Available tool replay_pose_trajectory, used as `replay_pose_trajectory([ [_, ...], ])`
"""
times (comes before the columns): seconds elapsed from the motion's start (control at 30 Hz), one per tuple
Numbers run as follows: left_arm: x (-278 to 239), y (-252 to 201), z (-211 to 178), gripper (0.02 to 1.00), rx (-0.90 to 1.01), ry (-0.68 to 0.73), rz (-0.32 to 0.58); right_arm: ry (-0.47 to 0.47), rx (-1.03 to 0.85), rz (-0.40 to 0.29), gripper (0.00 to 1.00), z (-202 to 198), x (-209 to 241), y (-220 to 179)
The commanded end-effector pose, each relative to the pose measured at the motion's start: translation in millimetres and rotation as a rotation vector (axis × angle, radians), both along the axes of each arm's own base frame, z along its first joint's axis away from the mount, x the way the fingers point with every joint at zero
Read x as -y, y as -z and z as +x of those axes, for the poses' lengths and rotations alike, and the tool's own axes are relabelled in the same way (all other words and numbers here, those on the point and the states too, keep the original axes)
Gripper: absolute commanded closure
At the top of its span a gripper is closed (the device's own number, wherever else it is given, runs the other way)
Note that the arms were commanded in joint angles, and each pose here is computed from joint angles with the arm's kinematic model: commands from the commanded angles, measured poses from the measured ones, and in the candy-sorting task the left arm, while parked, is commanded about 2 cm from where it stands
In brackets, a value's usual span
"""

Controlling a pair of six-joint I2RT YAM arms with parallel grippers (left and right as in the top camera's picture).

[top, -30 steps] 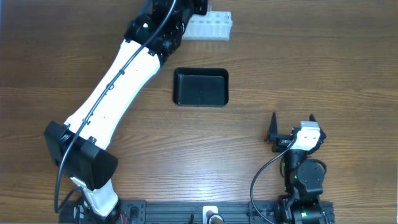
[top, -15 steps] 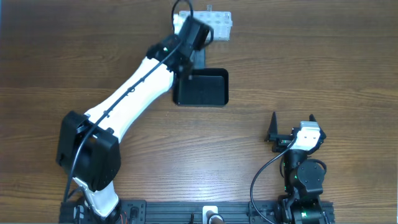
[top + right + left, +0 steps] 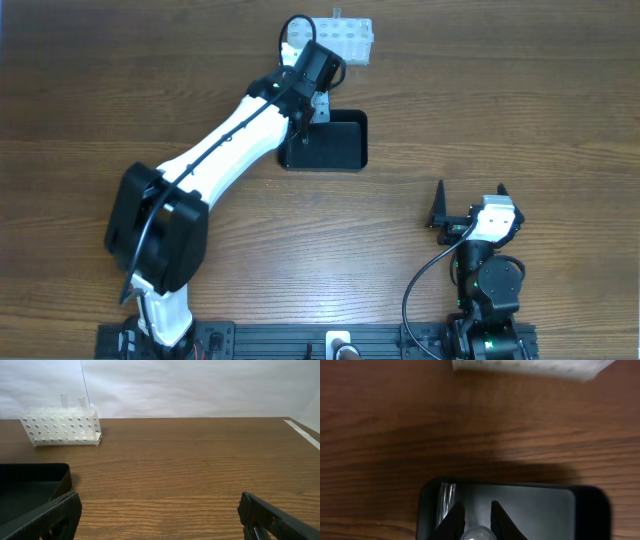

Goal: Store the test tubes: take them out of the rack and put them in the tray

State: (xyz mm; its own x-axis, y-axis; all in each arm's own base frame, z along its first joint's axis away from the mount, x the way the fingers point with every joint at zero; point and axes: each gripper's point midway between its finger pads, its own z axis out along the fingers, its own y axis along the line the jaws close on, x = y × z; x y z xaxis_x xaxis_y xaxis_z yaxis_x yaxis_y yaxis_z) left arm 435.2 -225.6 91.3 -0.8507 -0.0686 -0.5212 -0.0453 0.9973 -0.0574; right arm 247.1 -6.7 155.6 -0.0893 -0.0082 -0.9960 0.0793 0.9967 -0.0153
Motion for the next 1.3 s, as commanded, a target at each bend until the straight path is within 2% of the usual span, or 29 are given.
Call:
replay_pose_trajectory([
  [0.03,0.5,23.0,-3.2,0.899,-0.044,0.015,0.027,-0.010,-0.005,0.002,0.012,0.1,-2.1,3.3],
  [0.6,-1.1,63.1,-10.2,0.869,-0.128,0.021,0.063,-0.010,-0.005,0.002,0.009,0.1,-2.1,3.3],
  [0.83,-1.2,63.3,-10.1,0.801,-0.128,0.020,0.064,-0.010,-0.005,0.002,0.007,0.1,-2.1,3.3],
  [0.93,-0.6,58.1,-8.4,0.726,-0.114,0.020,0.059,-0.010,-0.005,0.002,0.007,0.1,-2.1,3.3],
  [1.1,-0.7,14.8,-2.7,0.658,-0.015,0.008,0.048,-0.010,-0.005,0.002,0.009,0.1,-2.1,3.3],
  [1.13,-1.6,-18.7,-0.8,0.634,0.066,0.001,0.052,-0.010,-0.005,0.002,0.009,0.1,-2.1,3.3],
  [1.3,-0.5,-128.9,3.4,0.522,0.356,0.081,0.057,-0.010,-0.005,0.002,0.009,0.1,-2.1,3.3],
])
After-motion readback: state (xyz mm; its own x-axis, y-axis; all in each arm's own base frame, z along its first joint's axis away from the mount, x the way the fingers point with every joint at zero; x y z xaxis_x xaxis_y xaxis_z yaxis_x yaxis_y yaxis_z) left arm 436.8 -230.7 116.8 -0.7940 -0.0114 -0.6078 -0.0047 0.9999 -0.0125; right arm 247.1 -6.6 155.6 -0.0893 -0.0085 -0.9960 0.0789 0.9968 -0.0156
